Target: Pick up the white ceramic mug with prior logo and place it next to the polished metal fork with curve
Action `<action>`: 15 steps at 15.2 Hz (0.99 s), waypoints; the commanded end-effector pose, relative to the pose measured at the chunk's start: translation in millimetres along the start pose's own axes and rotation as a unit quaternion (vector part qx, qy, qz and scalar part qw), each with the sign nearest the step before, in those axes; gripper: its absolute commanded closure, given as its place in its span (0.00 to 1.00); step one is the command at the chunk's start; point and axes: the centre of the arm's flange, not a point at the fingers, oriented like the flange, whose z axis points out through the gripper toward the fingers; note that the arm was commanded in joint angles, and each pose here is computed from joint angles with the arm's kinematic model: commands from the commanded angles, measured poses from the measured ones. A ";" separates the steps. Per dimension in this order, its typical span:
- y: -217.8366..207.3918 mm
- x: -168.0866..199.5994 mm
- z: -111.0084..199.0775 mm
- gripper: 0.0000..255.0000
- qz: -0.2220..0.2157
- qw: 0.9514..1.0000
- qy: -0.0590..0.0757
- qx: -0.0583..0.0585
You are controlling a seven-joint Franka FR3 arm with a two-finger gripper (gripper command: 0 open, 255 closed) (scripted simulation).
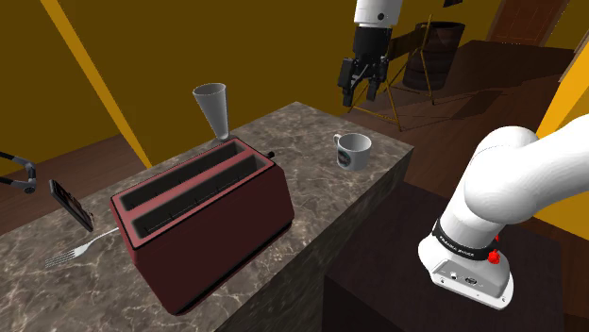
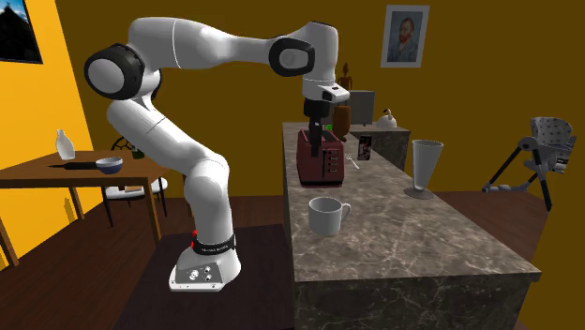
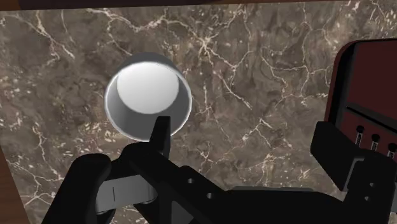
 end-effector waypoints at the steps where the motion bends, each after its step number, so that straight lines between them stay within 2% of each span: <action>1: 0.0 0.0 0.0 0.00 0.000 1.000 0.000 0.000; 14: 105.7 29.0 114.8 0.00 0.049 0.997 0.026 -0.055; 15: 108.8 29.7 117.8 0.00 0.050 0.997 0.026 -0.057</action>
